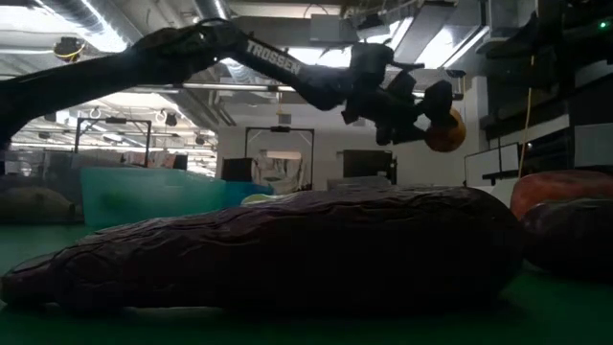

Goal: Sort produce into baskets
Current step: Put the red apple into the white bin

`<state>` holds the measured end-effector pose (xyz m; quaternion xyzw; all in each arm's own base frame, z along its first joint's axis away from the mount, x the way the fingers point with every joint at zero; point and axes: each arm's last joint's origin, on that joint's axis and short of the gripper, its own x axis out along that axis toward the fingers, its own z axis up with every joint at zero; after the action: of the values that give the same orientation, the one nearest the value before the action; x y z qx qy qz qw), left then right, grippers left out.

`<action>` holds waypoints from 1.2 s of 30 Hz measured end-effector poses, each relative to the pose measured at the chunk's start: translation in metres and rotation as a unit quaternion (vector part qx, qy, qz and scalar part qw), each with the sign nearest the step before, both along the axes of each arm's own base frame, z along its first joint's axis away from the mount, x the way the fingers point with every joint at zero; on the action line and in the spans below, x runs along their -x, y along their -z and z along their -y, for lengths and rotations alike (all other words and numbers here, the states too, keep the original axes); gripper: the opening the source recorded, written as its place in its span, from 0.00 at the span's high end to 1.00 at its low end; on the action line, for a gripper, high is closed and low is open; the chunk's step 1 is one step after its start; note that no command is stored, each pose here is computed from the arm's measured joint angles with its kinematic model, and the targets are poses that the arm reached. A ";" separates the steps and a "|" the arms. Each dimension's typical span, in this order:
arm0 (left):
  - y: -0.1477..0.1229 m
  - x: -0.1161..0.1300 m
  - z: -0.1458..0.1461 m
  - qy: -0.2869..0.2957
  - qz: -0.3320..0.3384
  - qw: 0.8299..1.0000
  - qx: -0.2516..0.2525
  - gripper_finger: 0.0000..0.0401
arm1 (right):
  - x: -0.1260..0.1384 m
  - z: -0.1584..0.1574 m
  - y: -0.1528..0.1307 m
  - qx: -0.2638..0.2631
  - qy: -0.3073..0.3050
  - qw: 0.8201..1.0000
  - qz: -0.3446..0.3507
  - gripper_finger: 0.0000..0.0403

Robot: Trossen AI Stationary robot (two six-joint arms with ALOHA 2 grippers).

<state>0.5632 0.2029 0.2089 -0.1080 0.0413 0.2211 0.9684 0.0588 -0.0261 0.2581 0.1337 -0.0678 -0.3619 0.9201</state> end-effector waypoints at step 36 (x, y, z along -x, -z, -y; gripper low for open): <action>-0.003 0.003 -0.002 0.072 -0.004 0.996 0.056 0.07 | -0.001 -0.001 0.003 0.018 -0.018 0.999 -0.036 0.21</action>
<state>0.5597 0.2054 0.2121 -0.1577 0.0650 0.1487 0.9741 0.0596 -0.0253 0.2548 0.1054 -0.0384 -0.3484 0.9306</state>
